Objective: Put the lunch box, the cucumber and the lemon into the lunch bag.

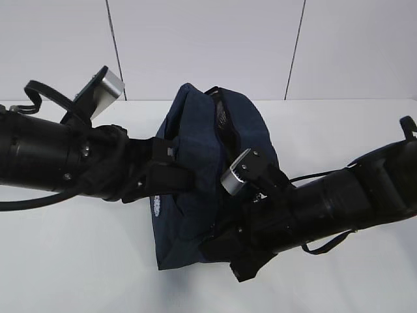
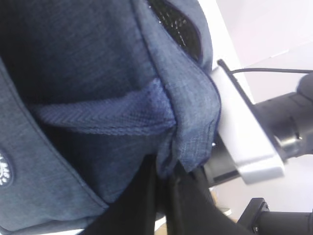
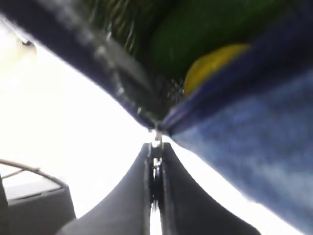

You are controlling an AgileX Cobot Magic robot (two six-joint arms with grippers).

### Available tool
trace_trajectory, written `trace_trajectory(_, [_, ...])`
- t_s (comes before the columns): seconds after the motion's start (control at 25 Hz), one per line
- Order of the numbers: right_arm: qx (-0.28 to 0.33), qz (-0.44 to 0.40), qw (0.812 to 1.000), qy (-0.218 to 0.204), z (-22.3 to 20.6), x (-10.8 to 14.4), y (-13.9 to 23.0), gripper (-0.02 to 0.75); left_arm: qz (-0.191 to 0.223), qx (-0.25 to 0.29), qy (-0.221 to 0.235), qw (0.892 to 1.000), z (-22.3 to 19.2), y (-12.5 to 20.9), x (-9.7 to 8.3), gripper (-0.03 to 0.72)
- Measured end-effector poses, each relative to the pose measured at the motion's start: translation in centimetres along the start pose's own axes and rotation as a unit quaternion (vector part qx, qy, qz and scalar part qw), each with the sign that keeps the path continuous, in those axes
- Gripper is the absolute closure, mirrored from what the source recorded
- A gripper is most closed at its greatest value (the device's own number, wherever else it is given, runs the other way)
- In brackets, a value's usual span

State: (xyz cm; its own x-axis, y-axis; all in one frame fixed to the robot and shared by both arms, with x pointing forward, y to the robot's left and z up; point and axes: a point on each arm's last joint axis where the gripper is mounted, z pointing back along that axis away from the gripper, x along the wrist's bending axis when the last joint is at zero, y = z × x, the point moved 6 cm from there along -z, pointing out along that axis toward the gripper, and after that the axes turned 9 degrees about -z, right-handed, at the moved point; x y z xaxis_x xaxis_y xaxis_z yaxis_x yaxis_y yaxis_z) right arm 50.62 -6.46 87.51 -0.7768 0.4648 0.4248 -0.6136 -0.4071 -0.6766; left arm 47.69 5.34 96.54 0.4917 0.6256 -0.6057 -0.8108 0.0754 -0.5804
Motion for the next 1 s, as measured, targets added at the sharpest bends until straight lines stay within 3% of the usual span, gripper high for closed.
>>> trace_trajectory(0.28, [0.042, 0.019, 0.999, 0.003, 0.8, 0.5, 0.8, 0.73, 0.0, -0.001, -0.002, 1.0, 0.0, 0.0, 0.1, 0.692])
trace_trajectory(1.0, [0.054, 0.041, 0.997, 0.028, 2.4, 1.0, 0.2, 0.73, 0.001, -0.003, -0.004, 1.0, 0.0, -0.1, 0.1, 0.692])
